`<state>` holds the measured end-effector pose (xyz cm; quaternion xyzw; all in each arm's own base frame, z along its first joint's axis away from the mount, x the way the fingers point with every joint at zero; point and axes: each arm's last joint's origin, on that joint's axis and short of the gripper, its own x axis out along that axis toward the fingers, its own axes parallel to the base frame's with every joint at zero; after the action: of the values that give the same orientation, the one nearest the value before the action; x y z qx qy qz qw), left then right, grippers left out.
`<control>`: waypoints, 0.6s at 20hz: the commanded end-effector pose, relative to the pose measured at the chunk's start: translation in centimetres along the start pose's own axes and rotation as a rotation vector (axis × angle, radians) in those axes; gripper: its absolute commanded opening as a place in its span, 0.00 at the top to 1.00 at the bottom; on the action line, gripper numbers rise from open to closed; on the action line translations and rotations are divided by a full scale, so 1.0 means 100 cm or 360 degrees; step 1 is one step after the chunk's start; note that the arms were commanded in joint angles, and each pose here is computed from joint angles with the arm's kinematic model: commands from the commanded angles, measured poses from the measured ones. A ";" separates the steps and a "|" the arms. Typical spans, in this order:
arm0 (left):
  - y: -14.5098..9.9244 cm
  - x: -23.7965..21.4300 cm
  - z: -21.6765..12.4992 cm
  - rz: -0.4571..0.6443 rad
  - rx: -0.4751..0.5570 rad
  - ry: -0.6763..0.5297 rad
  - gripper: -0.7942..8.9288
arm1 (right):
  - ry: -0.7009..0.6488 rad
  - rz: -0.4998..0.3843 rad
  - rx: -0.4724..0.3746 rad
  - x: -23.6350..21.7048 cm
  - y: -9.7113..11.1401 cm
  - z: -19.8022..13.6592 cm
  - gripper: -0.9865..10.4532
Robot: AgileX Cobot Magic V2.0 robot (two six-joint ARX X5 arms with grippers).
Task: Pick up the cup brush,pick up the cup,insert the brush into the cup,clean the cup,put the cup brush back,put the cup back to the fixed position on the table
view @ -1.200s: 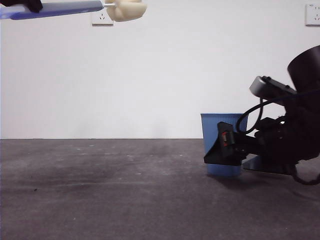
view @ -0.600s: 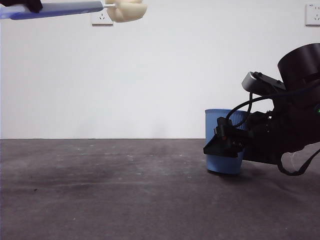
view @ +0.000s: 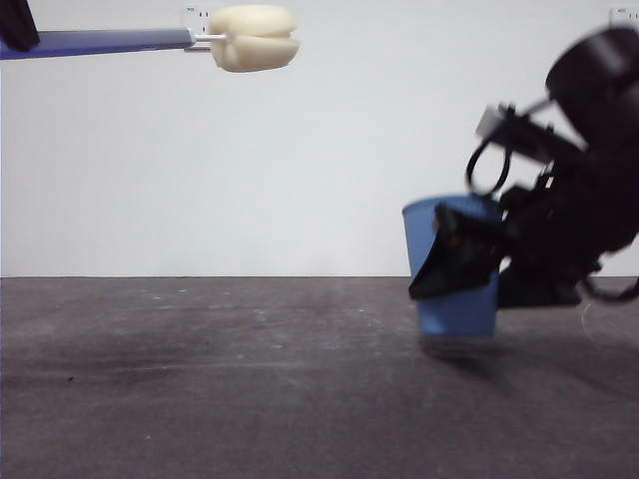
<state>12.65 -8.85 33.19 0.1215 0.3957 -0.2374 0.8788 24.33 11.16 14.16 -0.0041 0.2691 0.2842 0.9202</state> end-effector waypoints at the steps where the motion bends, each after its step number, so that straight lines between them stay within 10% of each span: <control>1: 0.000 0.000 -0.001 0.0002 0.0176 0.0002 0.93 | 0.0024 -0.0045 -0.0098 -0.025 0.008 0.017 0.92; 12: -0.001 0.013 -0.006 -0.0029 0.0637 0.0227 0.93 | 0.0661 -0.0457 -0.0975 -0.080 0.024 0.063 0.92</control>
<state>12.97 -9.08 31.98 0.2908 0.4075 -0.3030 0.8109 20.51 9.92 23.73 -0.3412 0.3618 0.2008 0.8440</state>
